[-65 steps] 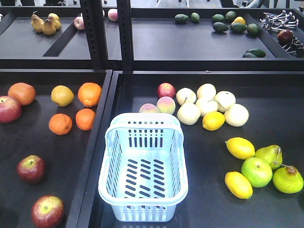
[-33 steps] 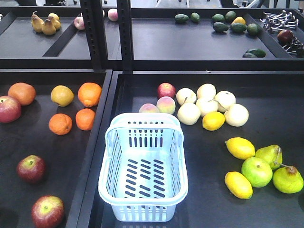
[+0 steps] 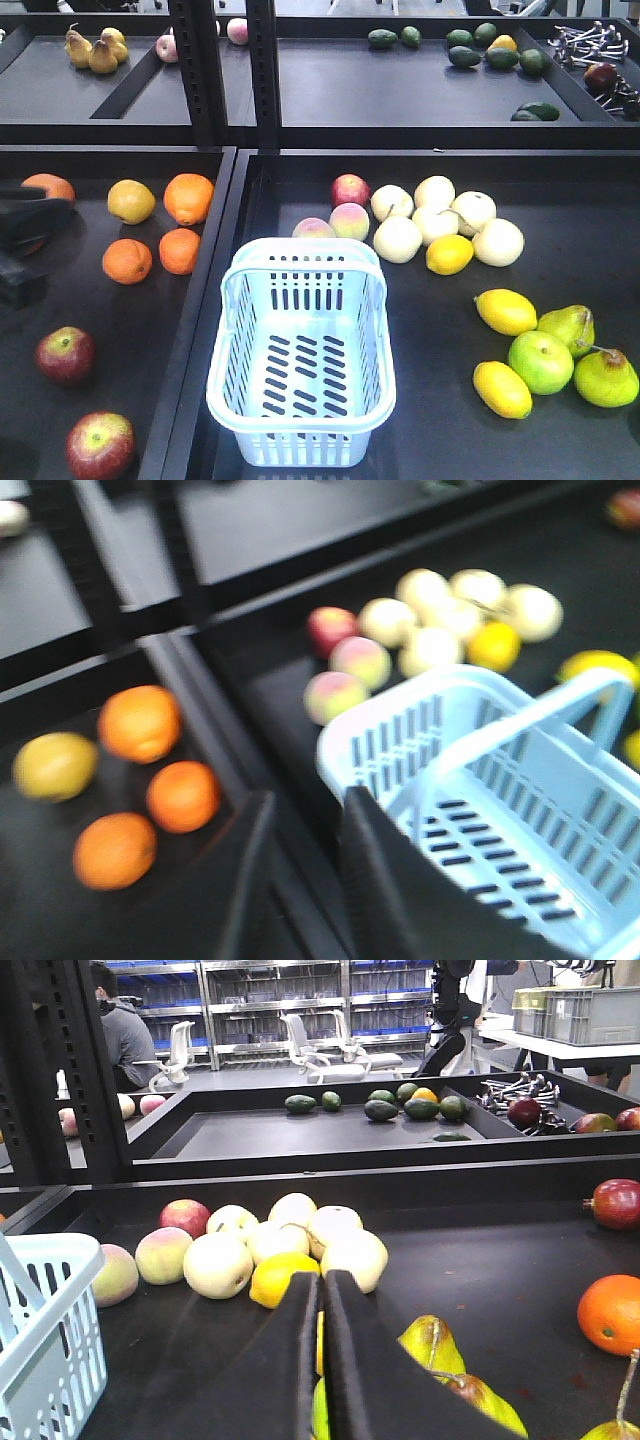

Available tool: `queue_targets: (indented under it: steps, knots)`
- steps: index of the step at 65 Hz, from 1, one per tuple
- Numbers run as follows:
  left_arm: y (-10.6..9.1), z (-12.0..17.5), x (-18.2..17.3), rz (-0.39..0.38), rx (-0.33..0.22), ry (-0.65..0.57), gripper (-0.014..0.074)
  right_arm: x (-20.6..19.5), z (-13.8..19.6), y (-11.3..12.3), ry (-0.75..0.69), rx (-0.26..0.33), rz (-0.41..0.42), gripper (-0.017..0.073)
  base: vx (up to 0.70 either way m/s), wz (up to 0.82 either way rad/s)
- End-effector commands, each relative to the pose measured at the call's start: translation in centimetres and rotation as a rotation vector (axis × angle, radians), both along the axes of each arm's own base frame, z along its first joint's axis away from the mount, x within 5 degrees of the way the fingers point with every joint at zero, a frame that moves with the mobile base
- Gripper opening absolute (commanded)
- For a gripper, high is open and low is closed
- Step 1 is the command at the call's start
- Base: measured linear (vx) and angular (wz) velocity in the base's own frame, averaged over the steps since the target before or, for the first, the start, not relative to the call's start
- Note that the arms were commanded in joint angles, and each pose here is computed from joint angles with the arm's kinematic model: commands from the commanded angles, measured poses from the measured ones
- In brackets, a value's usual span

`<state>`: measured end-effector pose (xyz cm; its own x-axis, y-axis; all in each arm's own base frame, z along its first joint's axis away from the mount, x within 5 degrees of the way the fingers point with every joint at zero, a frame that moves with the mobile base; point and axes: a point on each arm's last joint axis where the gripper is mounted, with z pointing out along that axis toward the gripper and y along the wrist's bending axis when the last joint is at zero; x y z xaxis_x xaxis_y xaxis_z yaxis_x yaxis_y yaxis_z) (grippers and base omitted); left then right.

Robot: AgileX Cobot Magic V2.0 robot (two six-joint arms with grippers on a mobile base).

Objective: Pick three apples into basket with both arms
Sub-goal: 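Reach the left gripper over the basket handle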

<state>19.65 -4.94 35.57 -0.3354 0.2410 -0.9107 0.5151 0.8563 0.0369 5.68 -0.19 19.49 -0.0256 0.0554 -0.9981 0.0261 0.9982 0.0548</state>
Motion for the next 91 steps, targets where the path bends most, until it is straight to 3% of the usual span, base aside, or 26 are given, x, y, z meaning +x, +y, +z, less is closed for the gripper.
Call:
queue_targets:
  steps: [1, 7, 16, 27, 31, 42, 56, 91]
  knots:
    - [-1.0, 2.2, 1.7, -0.093, -0.017, -0.047, 0.033, 0.0, 0.3, 0.1, -0.064, -0.019, 0.005, -0.0003, 0.0, 0.0]
    - [-1.7, 2.8, 3.6, -0.178, -0.002, -0.009, 0.044, 0.0, 0.3, 0.1, -0.064, -0.019, 0.005, -0.0003, 0.0, 0.0]
    - [-3.3, 3.4, 6.7, -0.271, 0.021, 0.018, 0.0524, 0.0, 0.3, 0.1, -0.064, -0.019, 0.005, -0.0003, 0.0, 0.0]
    - [-6.7, 3.1, 9.5, -0.451, 0.09, 0.013, 0.053, 0.0, 0.3, 0.1, -0.064, -0.019, 0.005, -0.0003, 0.0, 0.0]
    - [-8.1, 2.6, 10.3, -0.521, 0.146, 0.011, 0.053, 0.0, 0.3, 0.1, -0.064, -0.019, 0.005, -0.0003, 0.0, 0.0]
    - [-10.7, 0.1, 11.9, -0.608, 0.253, 0.061, 0.053, 0.0, 0.3, 0.1, -0.064, -0.019, 0.005, -0.0003, 0.0, 0.0]
    - [-12.2, -2.3, 12.9, -0.639, 0.312, 0.099, 0.053, 0.0, 0.3, 0.1, -0.064, -0.019, 0.005, -0.0003, 0.0, 0.0]
    - [-13.7, -5.6, 14.4, -0.652, 0.335, 0.158, 0.0513, 0.0, 0.3, 0.1, -0.064, -0.019, 0.005, -0.0003, 0.0, 0.0]
